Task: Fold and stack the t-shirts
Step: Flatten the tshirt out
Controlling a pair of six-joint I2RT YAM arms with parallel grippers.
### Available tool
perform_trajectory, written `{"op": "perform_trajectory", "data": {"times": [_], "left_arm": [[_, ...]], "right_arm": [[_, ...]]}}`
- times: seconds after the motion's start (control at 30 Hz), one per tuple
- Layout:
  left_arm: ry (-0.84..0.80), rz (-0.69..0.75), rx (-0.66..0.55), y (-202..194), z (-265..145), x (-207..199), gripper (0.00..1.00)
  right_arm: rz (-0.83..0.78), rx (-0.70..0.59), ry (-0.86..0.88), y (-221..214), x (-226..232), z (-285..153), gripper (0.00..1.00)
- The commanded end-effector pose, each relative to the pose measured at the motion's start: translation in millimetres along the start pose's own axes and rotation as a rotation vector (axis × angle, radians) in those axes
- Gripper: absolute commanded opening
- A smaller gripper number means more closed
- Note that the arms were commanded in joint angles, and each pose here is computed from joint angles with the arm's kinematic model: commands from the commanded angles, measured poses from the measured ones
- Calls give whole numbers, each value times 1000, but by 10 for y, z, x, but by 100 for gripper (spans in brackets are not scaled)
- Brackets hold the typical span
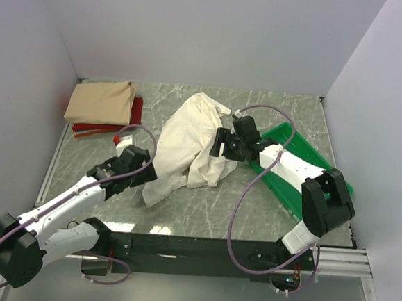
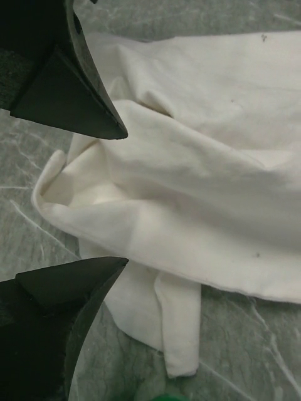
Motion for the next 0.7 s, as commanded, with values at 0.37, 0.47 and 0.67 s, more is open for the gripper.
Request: {"op": "perform_trajectory", "data": {"times": [0.37,0.47,0.67], "left_arm": [[-128,-200,80,-510,-16,-9,80],[-169,-221,112,-613,10,-21,79],[-196,-231,114,-667,37,-29,75]], "right_arm": [[-29,-27,15,-34,-8,-125,79],[-49,1,38,-155,11,-197,78],[-87,46,46,-379,44,-261,77]]}}
Point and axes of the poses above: each gripper's point midway between its finger pads, its own z axis out along the fingers, its own x axis along the line the jaws close on, y = z × x, the point moved 8 cm from there along -z, back along the fingers, and after that the axes turned 12 degrees about z, right-handed, at the moved point
